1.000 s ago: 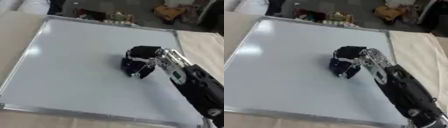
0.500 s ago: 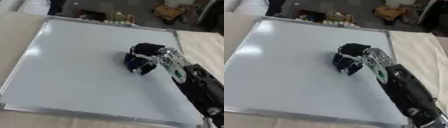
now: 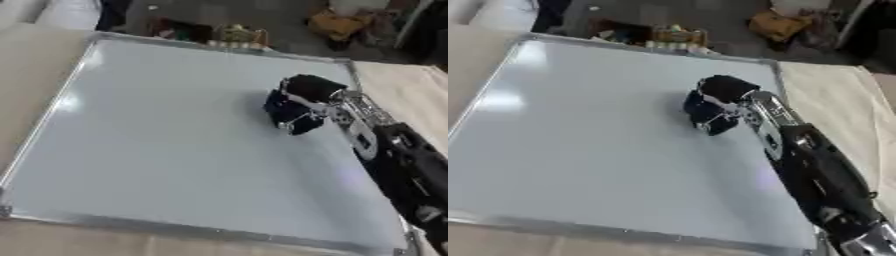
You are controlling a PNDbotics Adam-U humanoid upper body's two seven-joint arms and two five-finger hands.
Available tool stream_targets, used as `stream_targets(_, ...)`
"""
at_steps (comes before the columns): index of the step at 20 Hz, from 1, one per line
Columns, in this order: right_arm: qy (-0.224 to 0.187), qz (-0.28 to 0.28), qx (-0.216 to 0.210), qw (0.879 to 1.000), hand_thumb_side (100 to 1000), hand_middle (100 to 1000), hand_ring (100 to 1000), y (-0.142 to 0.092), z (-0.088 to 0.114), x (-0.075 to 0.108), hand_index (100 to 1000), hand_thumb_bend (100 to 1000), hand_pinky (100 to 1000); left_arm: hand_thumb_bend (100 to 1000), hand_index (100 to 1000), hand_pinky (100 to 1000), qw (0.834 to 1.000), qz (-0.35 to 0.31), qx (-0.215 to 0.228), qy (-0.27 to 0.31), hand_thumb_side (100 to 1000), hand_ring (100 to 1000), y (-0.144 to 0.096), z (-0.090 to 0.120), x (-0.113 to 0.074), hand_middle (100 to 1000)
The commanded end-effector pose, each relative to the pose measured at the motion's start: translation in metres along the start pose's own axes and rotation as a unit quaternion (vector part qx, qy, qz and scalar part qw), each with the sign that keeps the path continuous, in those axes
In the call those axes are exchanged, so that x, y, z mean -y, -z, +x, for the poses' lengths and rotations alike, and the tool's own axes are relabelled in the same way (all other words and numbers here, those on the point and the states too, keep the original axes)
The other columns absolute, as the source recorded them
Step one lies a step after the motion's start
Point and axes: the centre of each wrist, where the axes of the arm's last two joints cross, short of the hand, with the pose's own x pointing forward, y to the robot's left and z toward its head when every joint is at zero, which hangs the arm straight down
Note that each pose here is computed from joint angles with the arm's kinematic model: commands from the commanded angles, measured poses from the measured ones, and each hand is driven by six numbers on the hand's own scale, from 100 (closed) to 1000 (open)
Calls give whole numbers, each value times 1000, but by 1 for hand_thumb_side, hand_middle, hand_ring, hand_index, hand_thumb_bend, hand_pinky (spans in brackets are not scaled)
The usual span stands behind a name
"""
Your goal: Wipe the whiteboard clean with a brush.
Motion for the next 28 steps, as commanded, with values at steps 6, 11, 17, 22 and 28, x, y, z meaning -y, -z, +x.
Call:
stream_targets(6, -6, 25, -56, 998, 171, 184, 596, -8, -25, -16, 187, 100, 570, 310, 391, 720, 1000, -4, 16, 11, 872, 580, 6, 7, -5, 538)
stream_targets(11, -5, 23, -72, 997, 175, 183, 595, -9, -30, -18, 187, 100, 569, 310, 391, 721, 1000, -4, 16, 11, 872, 580, 6, 7, -5, 538)
stream_targets(17, -4, 22, -73, 997, 175, 183, 595, -9, -31, -19, 187, 100, 569, 310, 391, 721, 1000, -4, 16, 11, 872, 580, 7, 7, -5, 538)
stream_targets(22, -10, 21, -48, 999, 169, 179, 590, -8, -25, -17, 185, 100, 567, 310, 391, 721, 1000, -3, 15, 11, 871, 580, 7, 7, -5, 538)
stream_targets(28, -8, 34, -2, 999, 167, 177, 586, -6, -12, -15, 185, 100, 564, 312, 391, 722, 1000, -3, 15, 10, 869, 580, 7, 7, -5, 539)
